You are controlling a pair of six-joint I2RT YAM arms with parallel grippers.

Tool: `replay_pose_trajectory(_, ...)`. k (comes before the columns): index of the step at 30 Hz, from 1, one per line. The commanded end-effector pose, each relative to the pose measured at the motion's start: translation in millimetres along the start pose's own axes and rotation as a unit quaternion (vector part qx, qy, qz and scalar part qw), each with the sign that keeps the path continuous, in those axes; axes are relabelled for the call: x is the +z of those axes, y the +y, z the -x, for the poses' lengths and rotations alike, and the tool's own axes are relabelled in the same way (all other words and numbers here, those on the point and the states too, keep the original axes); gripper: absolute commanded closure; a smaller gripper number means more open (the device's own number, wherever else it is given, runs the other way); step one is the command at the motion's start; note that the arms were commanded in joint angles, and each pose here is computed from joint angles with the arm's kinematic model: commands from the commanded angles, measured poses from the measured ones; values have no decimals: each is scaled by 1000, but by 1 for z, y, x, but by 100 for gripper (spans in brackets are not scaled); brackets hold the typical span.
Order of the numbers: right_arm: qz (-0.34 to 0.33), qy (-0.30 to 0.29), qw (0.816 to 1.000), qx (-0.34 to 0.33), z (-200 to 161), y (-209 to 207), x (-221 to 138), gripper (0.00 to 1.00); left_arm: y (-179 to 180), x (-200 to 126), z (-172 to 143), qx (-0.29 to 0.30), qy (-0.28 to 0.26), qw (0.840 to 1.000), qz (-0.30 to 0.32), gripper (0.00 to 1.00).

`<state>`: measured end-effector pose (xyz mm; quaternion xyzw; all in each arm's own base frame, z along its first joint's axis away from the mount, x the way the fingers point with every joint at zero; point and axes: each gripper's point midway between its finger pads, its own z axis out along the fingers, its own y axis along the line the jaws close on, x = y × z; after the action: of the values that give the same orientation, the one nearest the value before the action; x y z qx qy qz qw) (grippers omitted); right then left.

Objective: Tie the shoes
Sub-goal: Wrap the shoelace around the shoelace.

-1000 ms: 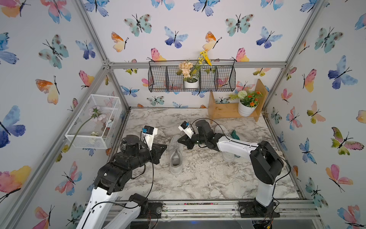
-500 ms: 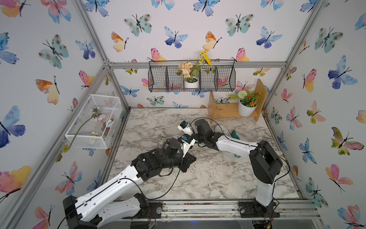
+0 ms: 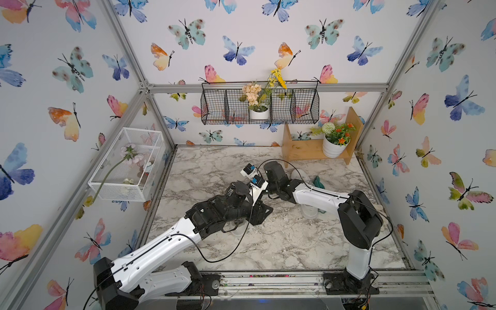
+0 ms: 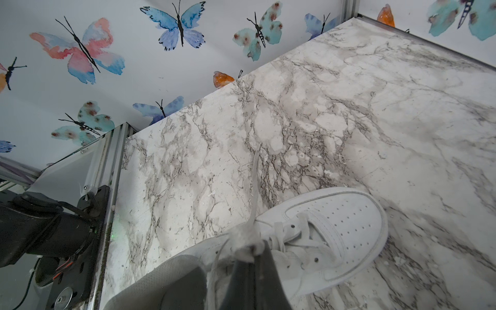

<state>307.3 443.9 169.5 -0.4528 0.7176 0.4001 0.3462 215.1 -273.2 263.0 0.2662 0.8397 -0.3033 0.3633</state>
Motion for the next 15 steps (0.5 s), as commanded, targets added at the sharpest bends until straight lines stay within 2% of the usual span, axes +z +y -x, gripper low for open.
replay_pose_trajectory(1, 13, -17, 1000, -19, 11, 6, -4, 98, 35, -10, 10, -41, -19, 999, 28, 44)
replay_pose_trajectory(10, 12, -12, 1000, -22, 5, 7, -6, 98, 128, -9, 17, -143, -33, 985, 91, 42)
replay_pose_trajectory(15, 15, -9, 1000, -20, 3, 7, -5, 98, 143, 15, 12, -155, 12, 984, 91, 45)
